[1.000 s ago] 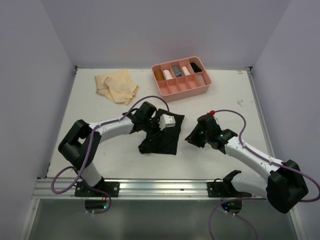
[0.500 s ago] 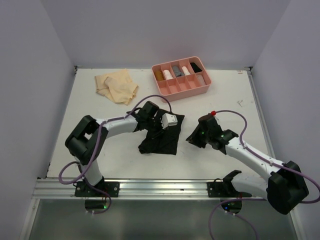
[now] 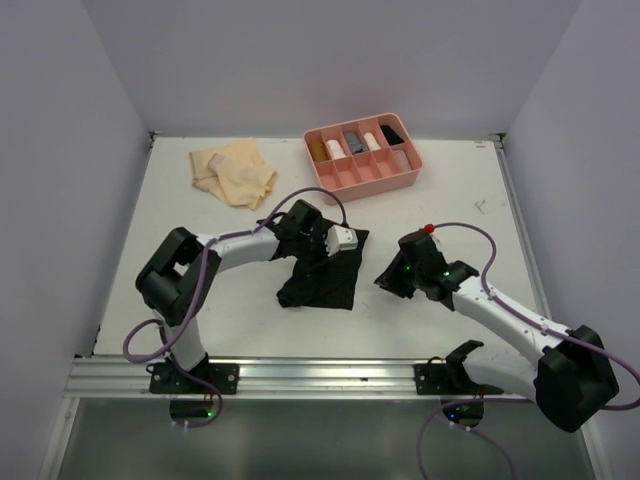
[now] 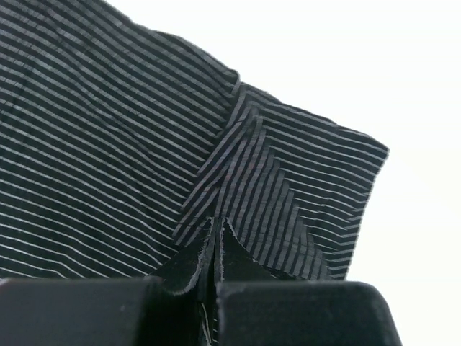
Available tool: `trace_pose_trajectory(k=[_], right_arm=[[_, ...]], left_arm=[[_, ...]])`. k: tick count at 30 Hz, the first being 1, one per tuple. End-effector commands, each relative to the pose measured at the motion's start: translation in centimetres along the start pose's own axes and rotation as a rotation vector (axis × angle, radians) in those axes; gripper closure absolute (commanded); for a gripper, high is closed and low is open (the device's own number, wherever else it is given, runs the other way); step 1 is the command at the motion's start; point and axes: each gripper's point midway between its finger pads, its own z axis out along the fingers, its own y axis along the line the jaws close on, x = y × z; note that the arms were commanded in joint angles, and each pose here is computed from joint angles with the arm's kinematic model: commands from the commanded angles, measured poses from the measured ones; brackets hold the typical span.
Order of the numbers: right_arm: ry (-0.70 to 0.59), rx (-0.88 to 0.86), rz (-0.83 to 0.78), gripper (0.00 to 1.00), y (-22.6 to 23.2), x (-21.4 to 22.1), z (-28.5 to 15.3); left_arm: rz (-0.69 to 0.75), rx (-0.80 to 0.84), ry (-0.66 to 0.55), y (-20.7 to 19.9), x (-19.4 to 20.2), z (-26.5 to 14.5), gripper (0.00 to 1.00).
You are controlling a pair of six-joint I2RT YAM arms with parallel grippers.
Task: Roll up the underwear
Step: Fold the underwear
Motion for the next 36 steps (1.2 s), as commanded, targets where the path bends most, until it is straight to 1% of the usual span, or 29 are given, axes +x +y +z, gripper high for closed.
trace_pose_trajectory(k=[1,4,9,11,12,13,15,16,17,19,22,28,36], right_arm=[[-0.027,0.004,0.001,0.76,-0.3,-0.5,-0.2],[-0.031,0.003,-0.001,0.76,-0.1,-0.8,-0.1],[-0.043,-0.002,-0.012,0.76,0.6,-1.4,-0.1],[-0.045,-0.002,-0.018,0.75,0.6,-1.7,0.0],[-0.047,-0.007,-0.019,0.74,0.8,-1.8,-0.1],[-0.043,-0.005,-0.020,0.74,0.8,-1.8,-0.1],[-0.037,-0.001,-0.021,0.73,0.7,-1.7,0.0],[-0.034,-0.004,-0.019,0.72,0.8,-1.7,0.0],[-0.029,-0.001,-0.018,0.72,0.7,-1.6,0.1],[-0.023,0.003,-0.020,0.72,0.5,-1.5,0.2],[-0.022,0.003,-0.018,0.72,0.6,-1.5,0.2],[-0.017,0.011,-0.019,0.72,0.3,-1.3,0.3],[-0.007,0.024,-0.012,0.72,-0.3,-1.0,0.5]], left_arm=[[0.059,0.041,-0.117,-0.8,-4.2,-2.4,1.00],[0.059,0.096,-0.134,-2.1,-4.9,-2.7,1.00],[0.080,0.160,-0.143,-4.8,-5.5,-1.6,1.00],[0.034,0.141,-0.136,-4.9,-5.2,-1.3,1.00],[0.034,0.085,-0.136,-4.0,-5.3,-1.3,0.83],[0.030,0.053,-0.127,-3.3,-5.0,-1.3,0.74],[0.017,-0.038,-0.116,-1.4,-4.8,-1.7,0.64],[0.010,-0.054,-0.117,-0.8,-4.9,-1.9,0.63],[-0.020,-0.075,-0.111,0.4,-4.5,-2.1,0.62],[-0.048,-0.079,-0.103,1.5,-4.4,-2.5,0.63],[-0.109,-0.060,-0.075,3.0,-2.9,-2.2,0.64],[-0.146,0.043,-0.048,2.1,-1.4,-1.5,0.71],[-0.173,0.128,-0.070,0.5,-1.9,-1.7,0.75]])
